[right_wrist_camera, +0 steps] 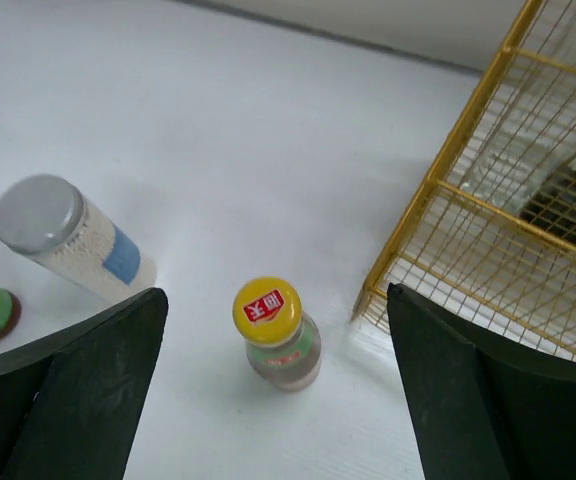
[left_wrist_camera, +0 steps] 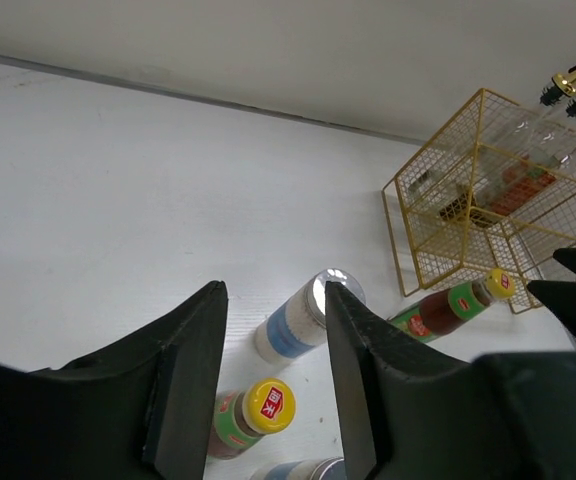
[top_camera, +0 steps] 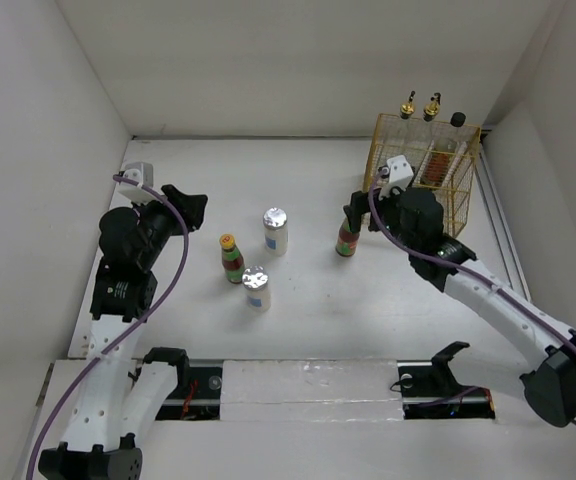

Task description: Organize the condiment bottles

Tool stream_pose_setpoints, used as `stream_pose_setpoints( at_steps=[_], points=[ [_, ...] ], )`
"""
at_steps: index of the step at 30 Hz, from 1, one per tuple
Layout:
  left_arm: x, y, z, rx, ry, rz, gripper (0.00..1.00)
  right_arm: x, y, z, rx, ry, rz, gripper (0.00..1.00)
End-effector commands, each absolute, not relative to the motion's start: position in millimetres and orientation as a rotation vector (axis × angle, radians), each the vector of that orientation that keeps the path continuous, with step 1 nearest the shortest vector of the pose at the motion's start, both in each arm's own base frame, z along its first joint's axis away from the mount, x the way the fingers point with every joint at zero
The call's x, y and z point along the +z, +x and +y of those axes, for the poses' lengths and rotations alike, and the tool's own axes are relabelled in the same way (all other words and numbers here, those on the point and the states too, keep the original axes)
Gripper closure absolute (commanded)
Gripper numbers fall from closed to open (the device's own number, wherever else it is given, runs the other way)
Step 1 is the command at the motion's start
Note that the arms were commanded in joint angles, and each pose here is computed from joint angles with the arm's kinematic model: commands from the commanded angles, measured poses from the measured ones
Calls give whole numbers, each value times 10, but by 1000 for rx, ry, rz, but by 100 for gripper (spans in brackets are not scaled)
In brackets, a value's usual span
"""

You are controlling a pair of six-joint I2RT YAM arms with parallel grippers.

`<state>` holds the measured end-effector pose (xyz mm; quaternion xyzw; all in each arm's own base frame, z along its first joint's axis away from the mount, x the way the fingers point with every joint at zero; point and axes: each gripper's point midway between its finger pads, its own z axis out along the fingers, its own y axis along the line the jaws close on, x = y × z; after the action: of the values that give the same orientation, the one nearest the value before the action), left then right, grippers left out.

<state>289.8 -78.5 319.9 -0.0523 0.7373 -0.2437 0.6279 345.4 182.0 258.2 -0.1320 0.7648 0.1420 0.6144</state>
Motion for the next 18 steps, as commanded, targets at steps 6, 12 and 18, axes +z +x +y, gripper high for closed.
stream_pose_setpoints(
  at_steps=[6, 12, 18],
  points=[
    [3311, 2951, -806, -568, -92, 1644, 56, 2277, 3799, 1893, 221, -323, 1846, 27],
    [3289, 2952, -791, -560, -102, 1652, 56, 2153, 3816, 2068, 253, -336, 1872, 31],
    [3263, 2966, -808, -567, -97, 1662, 56, 2042, 3765, 2128, 254, -297, 1863, 79]
  ],
)
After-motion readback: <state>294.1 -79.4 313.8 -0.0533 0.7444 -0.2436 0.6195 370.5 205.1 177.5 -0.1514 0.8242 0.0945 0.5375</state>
